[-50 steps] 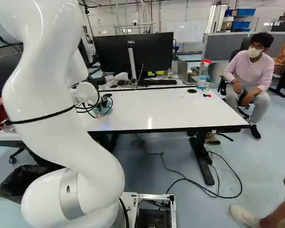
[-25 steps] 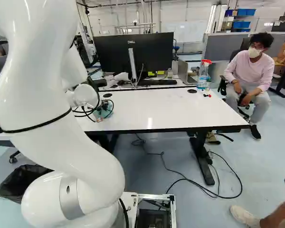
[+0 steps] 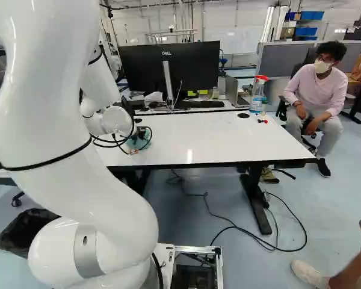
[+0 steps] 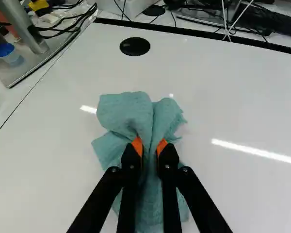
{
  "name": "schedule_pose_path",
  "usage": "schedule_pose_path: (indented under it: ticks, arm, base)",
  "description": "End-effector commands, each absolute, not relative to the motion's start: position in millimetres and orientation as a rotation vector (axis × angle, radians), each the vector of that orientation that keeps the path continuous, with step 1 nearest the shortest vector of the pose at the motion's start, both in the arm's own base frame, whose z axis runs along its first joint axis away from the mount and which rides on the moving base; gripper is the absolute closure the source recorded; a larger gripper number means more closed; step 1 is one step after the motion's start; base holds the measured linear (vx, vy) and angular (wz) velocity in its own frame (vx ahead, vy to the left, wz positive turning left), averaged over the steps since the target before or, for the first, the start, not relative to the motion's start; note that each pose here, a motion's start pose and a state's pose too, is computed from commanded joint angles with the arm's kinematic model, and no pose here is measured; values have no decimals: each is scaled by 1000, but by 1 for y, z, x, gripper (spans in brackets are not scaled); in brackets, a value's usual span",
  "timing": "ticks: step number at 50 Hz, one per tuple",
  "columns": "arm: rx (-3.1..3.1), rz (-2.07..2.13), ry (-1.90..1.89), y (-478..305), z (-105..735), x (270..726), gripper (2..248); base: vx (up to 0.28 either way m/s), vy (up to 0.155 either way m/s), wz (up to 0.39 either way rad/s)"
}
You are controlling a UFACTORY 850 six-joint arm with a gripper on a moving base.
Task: Clean the table with the green towel
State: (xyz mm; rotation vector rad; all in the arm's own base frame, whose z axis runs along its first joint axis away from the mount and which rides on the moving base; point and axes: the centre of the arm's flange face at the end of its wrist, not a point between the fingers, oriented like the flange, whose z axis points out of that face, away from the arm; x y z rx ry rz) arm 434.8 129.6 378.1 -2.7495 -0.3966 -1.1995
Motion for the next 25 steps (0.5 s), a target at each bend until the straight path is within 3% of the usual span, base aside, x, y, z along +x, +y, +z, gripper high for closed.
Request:
schedule_pose_path:
  ticks: [25]
  arm:
    - [-2743, -1224, -381, 138, 376, 481, 199]
  base:
    - [0, 0, 0]
